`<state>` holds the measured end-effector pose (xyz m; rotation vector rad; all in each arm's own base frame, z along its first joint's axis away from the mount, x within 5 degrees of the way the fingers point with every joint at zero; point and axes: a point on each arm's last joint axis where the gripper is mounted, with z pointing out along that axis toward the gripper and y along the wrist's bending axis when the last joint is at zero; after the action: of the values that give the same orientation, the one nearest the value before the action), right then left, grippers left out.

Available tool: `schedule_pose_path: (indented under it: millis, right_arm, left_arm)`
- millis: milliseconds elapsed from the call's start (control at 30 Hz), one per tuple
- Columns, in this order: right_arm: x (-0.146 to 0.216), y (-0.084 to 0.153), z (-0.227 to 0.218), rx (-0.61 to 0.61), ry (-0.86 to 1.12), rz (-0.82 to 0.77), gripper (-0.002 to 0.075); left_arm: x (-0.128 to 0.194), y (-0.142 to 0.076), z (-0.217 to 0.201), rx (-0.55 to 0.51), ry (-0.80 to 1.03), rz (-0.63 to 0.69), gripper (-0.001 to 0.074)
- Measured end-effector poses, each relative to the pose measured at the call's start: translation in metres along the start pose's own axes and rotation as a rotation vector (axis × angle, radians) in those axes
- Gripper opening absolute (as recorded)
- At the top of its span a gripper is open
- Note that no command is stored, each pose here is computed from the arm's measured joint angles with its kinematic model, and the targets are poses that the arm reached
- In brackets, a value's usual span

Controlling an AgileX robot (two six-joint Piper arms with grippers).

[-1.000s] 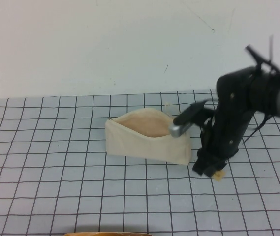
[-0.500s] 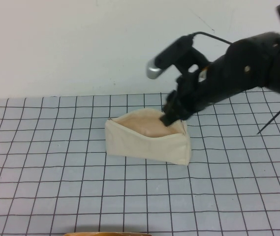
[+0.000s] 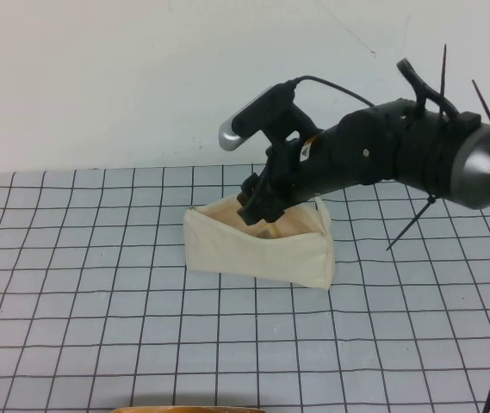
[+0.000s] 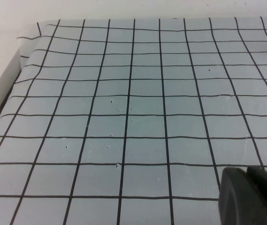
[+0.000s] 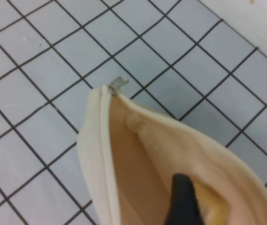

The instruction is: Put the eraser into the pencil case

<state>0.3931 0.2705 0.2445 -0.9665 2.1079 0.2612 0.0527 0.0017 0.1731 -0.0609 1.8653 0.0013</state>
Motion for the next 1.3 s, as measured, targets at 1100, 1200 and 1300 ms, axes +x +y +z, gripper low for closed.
schedule_pose_path:
  millis: [1100,1200,1300]
  right_arm:
    - [0.175,0.064,-0.326,0.095,-0.276,-0.044,-0.0001]
    - [0.199,0.070,-0.331,0.107,-0.306,-0.042,-0.0001]
    - [0.222,0.076,-0.330,0.113,-0.320,-0.043,-0.0001]
  left_arm:
    - [0.000,0.000,0.000,0.000,0.000,0.000,-0.0001]
    - [0.000,0.000,0.000,0.000,0.000,0.000,-0.0001]
    - [0.000,0.000,0.000,0.000,0.000,0.000,-0.0001]
